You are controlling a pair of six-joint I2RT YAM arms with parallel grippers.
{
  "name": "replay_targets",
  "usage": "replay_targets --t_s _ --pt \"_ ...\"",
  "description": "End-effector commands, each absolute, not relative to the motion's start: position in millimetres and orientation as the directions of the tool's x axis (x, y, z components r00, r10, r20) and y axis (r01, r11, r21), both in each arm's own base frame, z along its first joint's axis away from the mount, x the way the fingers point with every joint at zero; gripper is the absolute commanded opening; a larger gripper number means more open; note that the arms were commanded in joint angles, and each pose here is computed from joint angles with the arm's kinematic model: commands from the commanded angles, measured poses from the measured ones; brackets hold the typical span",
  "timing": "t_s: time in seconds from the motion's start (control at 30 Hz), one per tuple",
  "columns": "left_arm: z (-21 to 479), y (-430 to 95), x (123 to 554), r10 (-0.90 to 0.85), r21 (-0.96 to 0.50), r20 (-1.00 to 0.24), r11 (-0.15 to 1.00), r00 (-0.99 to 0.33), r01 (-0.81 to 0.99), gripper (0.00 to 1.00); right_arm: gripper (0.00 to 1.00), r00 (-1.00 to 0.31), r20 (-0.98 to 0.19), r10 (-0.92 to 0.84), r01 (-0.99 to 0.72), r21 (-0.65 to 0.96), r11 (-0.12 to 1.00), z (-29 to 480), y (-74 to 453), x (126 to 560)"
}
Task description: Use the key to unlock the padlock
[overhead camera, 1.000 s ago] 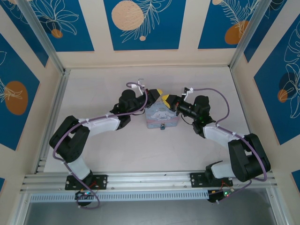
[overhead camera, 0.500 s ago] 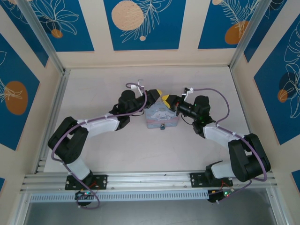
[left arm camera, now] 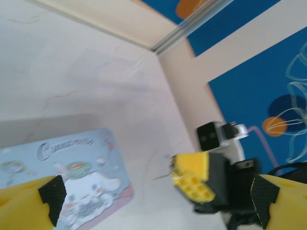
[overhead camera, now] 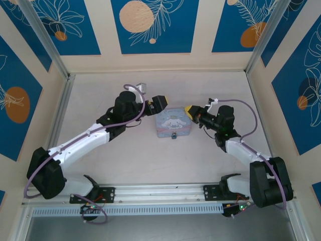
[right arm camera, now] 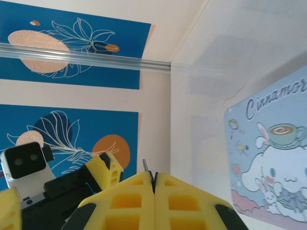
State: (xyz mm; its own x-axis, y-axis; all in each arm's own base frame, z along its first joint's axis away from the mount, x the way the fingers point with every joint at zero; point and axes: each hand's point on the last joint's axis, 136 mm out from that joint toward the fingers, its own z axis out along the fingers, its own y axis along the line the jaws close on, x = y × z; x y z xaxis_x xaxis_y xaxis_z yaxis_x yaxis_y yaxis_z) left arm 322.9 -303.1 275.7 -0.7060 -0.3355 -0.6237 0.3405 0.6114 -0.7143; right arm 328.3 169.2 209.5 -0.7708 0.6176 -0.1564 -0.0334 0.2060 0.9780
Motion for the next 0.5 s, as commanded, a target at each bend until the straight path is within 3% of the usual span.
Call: replay_targets --t_s 0.0,0.1,0.47 --pt "216.5 -277.1 306.9 -0.185 -0.545 -0.650 0.789 -0.737 0.283 1.00 0.00 -0.788 -0.167 0.592 -0.007 0.965 0.263 190.7 159.9 318.4" --pt "194.7 -271.8 293.8 -0.158 -0.503 -0.665 0.817 -0.730 0.281 1.00 0.00 -0.781 -0.173 0.600 0.005 0.959 0.283 186.1 151.5 318.3" --pt "136.5 -317.0 246.1 -0.019 -0.536 -0.635 0.730 -0.772 0.424 1.00 0.00 -0.764 -0.191 0.616 0.042 0.938 0.343 169.5 134.5 317.1"
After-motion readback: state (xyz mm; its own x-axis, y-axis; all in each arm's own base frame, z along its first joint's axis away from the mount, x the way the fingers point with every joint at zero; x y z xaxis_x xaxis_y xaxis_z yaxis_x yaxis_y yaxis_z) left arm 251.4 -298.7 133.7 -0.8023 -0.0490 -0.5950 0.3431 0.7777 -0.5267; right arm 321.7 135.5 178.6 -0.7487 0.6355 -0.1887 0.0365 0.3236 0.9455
